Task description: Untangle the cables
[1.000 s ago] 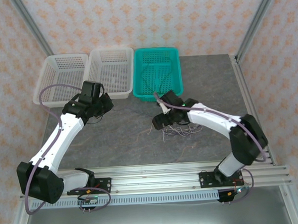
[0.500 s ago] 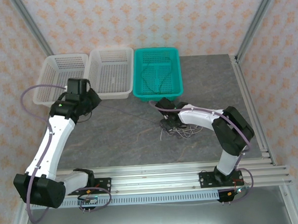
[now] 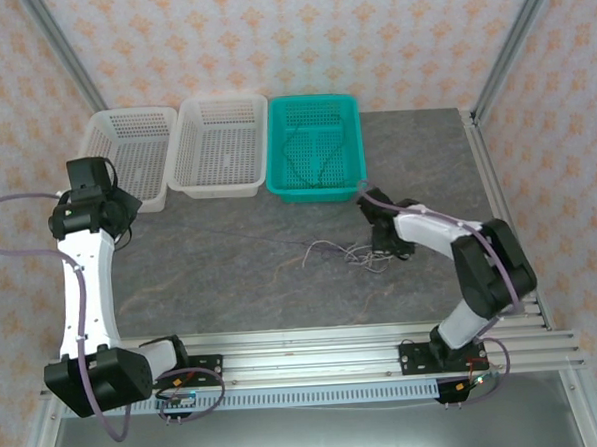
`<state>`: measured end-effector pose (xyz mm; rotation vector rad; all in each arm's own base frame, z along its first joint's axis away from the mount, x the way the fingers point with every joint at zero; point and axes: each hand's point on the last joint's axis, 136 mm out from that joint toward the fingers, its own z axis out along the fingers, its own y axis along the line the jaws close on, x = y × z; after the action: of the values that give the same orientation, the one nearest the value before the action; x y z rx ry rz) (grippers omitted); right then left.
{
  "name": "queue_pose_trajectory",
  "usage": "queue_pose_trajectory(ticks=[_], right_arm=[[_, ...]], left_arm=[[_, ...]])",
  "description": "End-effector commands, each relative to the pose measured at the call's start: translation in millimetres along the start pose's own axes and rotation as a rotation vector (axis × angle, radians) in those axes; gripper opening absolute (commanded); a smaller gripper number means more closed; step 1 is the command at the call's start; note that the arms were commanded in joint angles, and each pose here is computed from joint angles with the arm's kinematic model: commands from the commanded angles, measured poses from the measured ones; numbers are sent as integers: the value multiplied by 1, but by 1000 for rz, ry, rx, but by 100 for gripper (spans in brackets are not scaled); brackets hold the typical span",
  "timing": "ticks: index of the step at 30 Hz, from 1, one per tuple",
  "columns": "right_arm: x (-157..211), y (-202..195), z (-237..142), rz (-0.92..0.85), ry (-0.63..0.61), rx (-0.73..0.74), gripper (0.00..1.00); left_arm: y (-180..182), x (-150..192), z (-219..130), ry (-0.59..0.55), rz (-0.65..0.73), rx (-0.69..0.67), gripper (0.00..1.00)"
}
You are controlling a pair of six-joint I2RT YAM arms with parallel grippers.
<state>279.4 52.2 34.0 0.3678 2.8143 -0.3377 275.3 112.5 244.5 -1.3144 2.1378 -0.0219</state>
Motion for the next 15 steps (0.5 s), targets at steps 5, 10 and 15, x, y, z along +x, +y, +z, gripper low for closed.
queue_pose_trajectory(ticks=[5, 10, 15], right_arm=[[-6, -94, -3, 407, -20, 131, 0], [-37, -36, -24, 207, -95, -216, 14], [-49, 44, -97, -178, -310, -478, 99]], left_arm=[[28, -18, -2, -67, -70, -103, 0], [-8, 15, 23, 83, -28, 72, 0], [-44, 31, 20, 100, 80, 180, 0]])
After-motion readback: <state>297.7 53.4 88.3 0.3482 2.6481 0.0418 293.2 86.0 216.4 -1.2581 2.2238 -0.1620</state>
